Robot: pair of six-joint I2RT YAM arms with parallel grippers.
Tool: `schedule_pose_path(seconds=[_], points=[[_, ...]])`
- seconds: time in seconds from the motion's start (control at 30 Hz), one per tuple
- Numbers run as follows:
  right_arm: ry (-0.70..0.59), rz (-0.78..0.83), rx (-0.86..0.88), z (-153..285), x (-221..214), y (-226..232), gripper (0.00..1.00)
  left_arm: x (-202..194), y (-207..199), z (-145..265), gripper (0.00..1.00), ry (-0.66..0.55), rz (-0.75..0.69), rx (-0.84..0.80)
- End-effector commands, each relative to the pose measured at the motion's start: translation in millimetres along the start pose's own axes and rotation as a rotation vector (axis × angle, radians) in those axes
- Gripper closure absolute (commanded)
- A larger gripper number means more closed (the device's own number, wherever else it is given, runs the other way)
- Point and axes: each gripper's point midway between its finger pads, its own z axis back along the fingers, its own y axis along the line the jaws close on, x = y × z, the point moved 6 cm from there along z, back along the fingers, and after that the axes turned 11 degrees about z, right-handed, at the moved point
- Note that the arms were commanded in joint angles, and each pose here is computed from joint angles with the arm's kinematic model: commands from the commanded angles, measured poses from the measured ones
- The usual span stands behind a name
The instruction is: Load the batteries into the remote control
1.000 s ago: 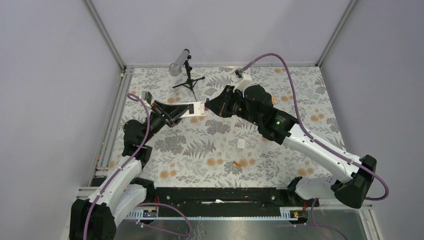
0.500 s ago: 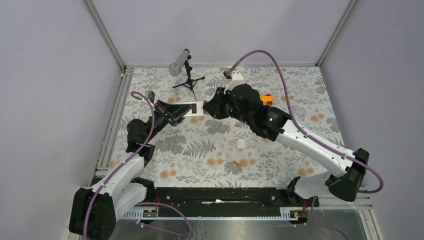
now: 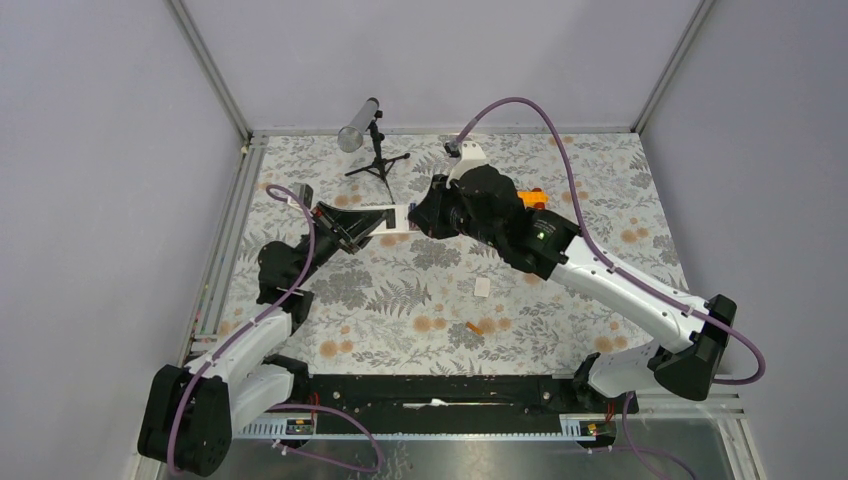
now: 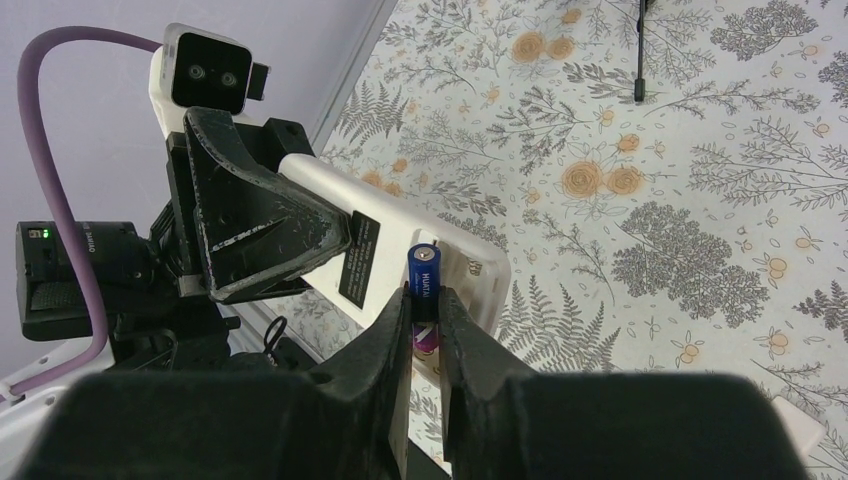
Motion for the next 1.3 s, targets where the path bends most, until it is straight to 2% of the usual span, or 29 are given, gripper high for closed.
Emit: schedule_pose_path(seconds=[0.0, 0.4, 0.93, 1.27], points=[[0.020, 0.027, -0.036, 1, 2, -2, 0.83, -3, -31, -1, 1.00, -0.006, -0.066, -0.163], [0.035, 0.042, -0.035, -1, 9, 2, 0.80, -2, -29, 1, 1.00, -0.022, -0.056, -0.168], [0.024, 0.056, -0.024, 2, 21, 7, 0.70, -1, -25, 2, 1.00, -0.034, -0.043, -0.162], [0.030, 0.028, -0.003, 2, 23, 12, 0.71, -1, -26, 3, 1.00, -0.038, -0.037, -0.177]])
